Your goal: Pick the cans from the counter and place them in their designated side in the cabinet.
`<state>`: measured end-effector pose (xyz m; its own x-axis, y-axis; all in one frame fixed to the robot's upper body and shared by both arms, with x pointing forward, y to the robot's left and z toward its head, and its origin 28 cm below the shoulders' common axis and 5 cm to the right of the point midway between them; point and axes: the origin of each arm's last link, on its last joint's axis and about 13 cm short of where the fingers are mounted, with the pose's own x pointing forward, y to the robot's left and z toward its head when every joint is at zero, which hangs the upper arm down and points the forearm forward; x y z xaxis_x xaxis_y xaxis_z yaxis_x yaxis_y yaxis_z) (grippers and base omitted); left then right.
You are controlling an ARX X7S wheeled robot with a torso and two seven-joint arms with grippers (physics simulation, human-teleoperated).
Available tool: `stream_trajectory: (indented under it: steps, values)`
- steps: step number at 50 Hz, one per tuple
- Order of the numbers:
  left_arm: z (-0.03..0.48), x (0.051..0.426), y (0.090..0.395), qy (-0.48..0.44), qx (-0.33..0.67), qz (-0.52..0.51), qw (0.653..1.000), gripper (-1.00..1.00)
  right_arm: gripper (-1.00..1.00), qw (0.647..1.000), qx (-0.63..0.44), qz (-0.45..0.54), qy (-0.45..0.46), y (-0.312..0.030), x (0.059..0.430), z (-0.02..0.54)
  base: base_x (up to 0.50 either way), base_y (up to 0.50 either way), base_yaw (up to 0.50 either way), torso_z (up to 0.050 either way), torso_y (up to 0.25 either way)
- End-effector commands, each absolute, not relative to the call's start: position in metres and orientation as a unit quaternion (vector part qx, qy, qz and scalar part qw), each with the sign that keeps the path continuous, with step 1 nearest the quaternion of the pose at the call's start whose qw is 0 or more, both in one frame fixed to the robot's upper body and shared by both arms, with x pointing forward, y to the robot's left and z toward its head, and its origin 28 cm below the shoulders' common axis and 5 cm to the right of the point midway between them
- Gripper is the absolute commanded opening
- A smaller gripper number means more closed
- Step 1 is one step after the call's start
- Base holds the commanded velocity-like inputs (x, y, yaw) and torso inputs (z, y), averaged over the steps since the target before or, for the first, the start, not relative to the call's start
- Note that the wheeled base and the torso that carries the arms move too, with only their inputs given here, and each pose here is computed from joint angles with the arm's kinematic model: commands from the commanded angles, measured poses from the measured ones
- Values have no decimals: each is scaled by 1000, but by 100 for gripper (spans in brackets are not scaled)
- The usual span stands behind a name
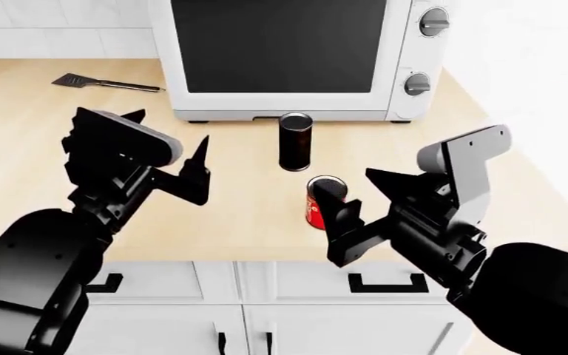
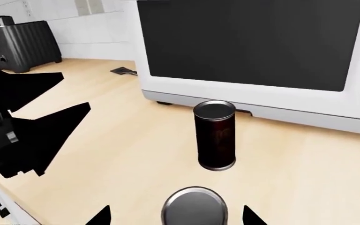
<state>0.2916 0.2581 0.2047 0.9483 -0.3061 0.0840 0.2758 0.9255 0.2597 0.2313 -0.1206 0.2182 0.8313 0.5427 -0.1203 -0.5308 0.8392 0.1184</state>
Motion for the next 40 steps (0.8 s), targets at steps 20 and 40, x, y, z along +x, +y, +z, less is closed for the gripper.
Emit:
stream_trajectory:
  steps: [20,40]
  values:
    - [201,293,259,-58,121,-148,980,100,100,955,37,278,100,-120,245,200,0,0,0,0,0]
    - [201,293,259,-59,118,-145,981,100,100,952,41,283,113,-114,263,184,0,0,0,0,0]
